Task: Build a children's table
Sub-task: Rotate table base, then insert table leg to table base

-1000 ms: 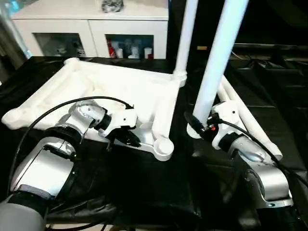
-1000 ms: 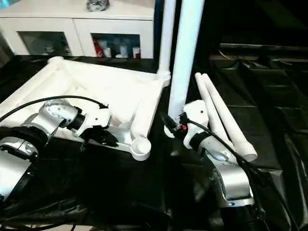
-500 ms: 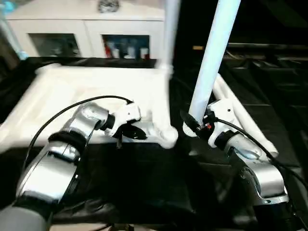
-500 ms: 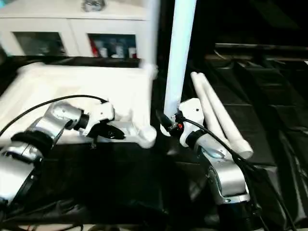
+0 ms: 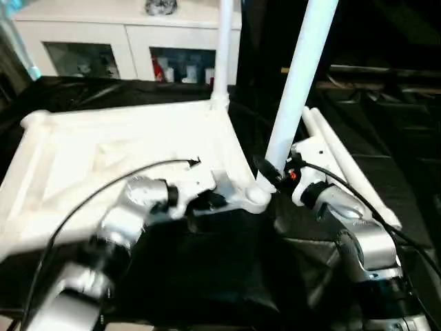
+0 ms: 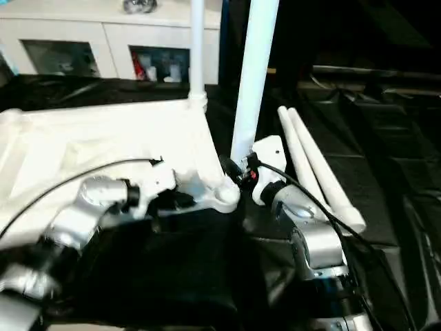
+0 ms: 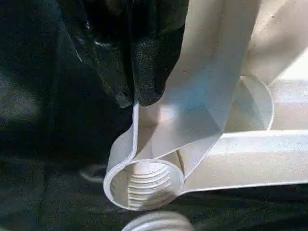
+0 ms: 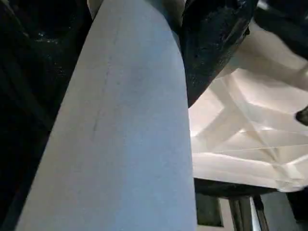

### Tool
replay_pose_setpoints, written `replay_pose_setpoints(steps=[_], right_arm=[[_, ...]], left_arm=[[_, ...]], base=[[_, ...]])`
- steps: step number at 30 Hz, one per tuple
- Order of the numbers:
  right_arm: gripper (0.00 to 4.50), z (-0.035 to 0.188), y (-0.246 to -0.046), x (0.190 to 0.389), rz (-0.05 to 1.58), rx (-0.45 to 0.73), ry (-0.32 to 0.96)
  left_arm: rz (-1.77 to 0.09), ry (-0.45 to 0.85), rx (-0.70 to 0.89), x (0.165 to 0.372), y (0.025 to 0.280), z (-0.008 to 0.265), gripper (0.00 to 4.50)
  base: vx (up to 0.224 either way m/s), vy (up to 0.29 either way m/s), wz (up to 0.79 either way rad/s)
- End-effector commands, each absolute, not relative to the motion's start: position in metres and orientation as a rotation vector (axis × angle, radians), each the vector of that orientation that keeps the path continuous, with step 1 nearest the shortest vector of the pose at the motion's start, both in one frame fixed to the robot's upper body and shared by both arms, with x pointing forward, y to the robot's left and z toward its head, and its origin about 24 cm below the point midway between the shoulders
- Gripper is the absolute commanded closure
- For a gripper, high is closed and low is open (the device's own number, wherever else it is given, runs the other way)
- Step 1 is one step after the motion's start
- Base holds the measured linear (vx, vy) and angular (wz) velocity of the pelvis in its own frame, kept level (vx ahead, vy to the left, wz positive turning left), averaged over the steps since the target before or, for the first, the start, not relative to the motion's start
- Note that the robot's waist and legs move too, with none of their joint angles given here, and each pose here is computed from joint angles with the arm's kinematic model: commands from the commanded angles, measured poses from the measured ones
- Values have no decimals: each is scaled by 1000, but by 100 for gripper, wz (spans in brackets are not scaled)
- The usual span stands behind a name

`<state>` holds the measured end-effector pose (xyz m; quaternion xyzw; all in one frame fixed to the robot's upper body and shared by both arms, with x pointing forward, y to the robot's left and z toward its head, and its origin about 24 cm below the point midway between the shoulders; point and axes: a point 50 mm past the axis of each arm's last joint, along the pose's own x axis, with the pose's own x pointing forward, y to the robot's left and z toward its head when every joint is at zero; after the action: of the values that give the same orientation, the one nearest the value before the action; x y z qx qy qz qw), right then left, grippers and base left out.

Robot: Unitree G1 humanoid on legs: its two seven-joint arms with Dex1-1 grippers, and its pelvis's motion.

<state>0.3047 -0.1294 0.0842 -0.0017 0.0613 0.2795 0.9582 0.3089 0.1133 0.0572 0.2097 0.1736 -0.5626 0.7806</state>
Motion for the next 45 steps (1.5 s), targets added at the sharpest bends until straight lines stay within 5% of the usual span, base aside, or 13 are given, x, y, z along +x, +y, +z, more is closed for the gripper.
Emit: replay_pose_setpoints(steps=[1, 2, 7, 35, 45], right_arm=[[258, 91, -129, 309, 570, 3, 100], [258, 91, -129, 309, 570, 4, 100], [258, 91, -129, 310, 570, -1, 100], [258, 89, -130, 309, 560, -2, 103], [258, 86, -127, 310, 591, 42, 135]], left_arm=[[-1218, 445, 423, 303, 113, 47, 448], [-1216, 446, 419, 302, 113, 47, 405], [-1239, 424, 435, 309, 118, 57, 358], [-1264, 467, 423, 316, 122, 56, 358], [-1285, 446, 389, 318, 122, 57, 442]], base=[[0, 0, 0], [0, 0, 0], [0, 0, 0], [0, 0, 0], [0, 0, 0]])
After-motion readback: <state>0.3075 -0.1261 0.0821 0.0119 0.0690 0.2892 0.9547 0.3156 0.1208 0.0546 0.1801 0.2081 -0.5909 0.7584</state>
